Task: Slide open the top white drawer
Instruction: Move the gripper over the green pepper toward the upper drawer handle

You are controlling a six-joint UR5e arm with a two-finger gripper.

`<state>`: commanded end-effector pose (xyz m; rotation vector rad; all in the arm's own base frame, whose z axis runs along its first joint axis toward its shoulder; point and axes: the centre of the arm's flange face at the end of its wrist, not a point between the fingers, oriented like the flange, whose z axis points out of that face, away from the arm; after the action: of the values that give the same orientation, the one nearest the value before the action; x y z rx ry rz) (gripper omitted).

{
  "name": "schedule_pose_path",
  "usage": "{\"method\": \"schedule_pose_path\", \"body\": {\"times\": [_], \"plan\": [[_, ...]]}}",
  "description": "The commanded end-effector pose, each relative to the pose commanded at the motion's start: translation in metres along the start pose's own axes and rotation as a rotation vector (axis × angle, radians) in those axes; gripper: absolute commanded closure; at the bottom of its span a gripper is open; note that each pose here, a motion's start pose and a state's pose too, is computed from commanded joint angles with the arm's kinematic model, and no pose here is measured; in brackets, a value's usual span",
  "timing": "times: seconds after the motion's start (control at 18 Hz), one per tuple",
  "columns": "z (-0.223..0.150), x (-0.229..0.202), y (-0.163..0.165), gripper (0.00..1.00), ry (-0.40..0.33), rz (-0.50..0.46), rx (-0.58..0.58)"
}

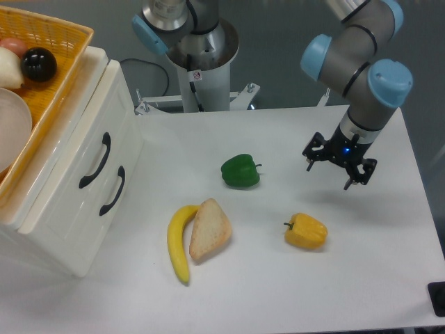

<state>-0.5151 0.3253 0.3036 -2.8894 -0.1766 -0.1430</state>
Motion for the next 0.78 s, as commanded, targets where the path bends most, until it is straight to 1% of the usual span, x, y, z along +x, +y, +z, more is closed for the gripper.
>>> {"method": "schedule_pose_path", "body": {"times": [0.06,0.17,0.44,0.56,0.67,0.78], "plan": [[-0.003,0.01,-0.003,0.0,0.004,0.005,-0.002],[-0.008,0.027,-0.005,0.0,0.03,-0.031,-0.005],[-0.015,0.064,-0.017,0.0,0.067,-0.014,0.02],[-0.013,0.083,-0.023,0.0,0.11,-0.008,-0.004],[-0.01,0.094,-0.022,0.0,0.179,-0.032,-0.045],[-0.015,0.109,-0.027,0.0,0.214,-0.027,-0.067]]}}
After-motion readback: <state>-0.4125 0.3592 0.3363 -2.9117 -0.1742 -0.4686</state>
